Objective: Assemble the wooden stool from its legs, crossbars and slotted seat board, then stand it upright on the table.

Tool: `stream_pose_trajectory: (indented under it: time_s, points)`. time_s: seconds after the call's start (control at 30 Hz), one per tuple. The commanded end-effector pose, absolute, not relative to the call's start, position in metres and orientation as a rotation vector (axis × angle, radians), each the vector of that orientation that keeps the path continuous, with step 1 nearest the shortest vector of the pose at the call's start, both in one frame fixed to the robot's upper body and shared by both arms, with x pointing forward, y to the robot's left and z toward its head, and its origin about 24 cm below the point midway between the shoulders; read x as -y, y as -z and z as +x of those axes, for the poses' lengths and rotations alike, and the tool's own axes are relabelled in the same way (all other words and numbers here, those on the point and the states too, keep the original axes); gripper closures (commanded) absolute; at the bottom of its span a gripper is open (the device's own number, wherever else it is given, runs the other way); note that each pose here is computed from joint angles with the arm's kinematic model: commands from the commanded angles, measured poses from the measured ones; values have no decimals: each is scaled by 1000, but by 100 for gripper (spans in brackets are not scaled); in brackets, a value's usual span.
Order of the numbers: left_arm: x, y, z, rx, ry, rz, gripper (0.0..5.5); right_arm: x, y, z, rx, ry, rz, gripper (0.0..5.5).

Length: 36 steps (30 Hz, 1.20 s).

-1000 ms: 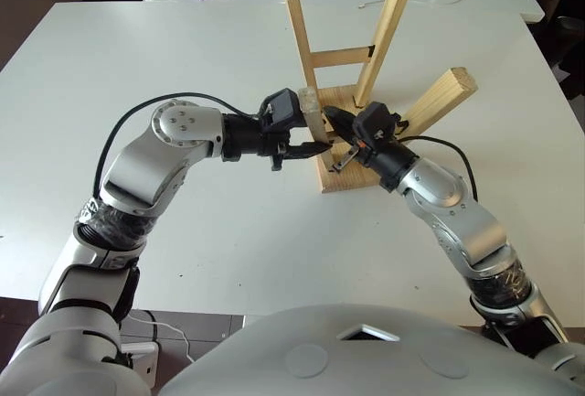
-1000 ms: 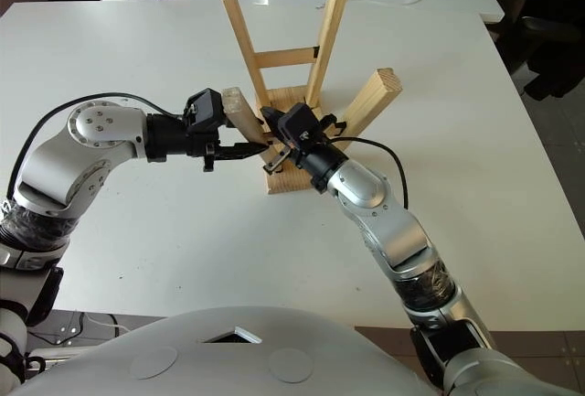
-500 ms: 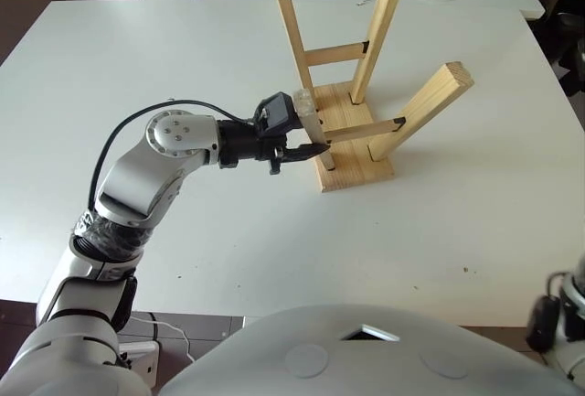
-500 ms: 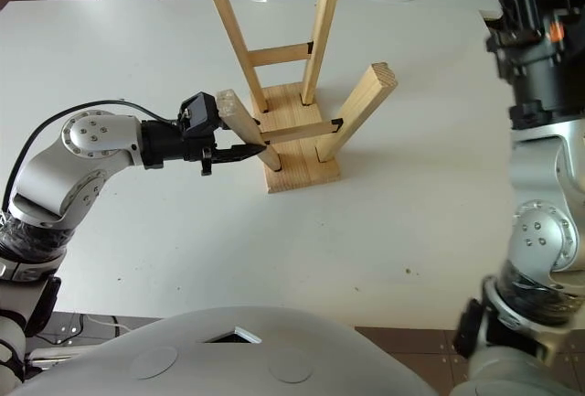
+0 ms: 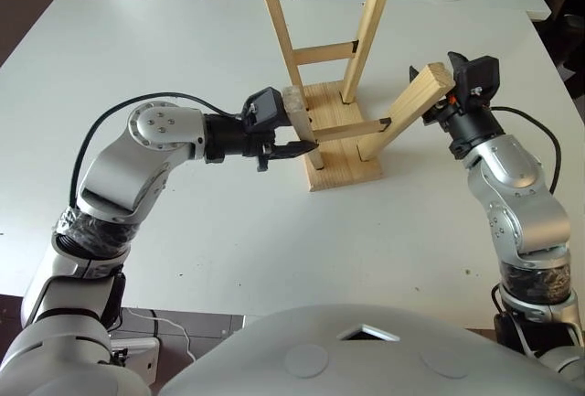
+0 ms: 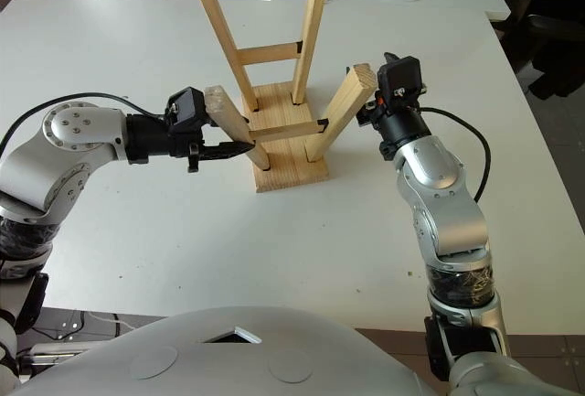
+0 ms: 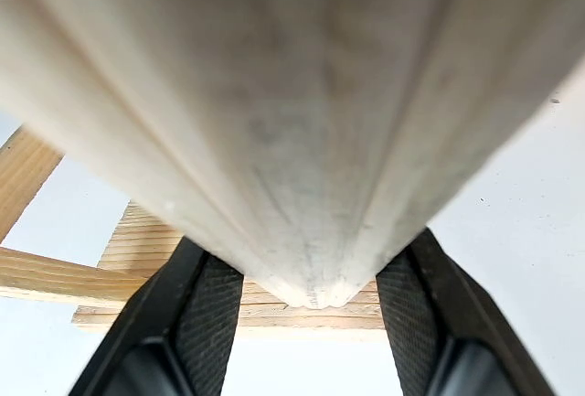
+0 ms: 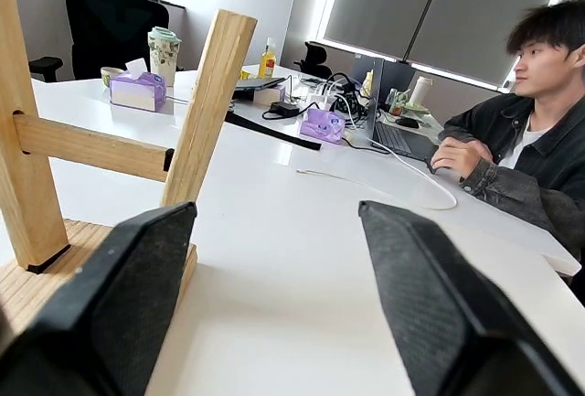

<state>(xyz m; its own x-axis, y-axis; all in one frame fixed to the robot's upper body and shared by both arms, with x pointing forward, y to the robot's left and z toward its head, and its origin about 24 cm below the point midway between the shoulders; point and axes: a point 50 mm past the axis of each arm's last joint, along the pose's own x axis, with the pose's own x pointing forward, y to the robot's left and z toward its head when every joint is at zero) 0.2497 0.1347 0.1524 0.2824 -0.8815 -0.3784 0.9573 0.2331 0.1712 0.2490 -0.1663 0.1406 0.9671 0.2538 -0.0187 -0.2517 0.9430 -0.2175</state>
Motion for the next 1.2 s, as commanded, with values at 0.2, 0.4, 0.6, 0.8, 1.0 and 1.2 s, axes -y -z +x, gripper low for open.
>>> stream_pose_trajectory:
  time_s: [0.2,0.4,0.6,0.8,1.0,1.2]
  points:
    - [-129,-122,244,-362,1243,441,342,244,-152,247,-31,-61,-469,202]
    - [-130,-121,244,-363,1227,439,342,234,-150,246,9,-107,-728,202]
    - [-117,-125,248,-336,1276,455,342,65,-214,208,418,-785,-36,202]
    - [-109,-134,243,-307,1328,406,342,105,-178,237,219,-603,-252,202]
    - [-102,-150,226,-280,1386,246,342,152,-142,261,83,-407,-390,202]
    - [-96,-159,227,-244,1386,170,225,173,-114,269,21,-358,-436,201]
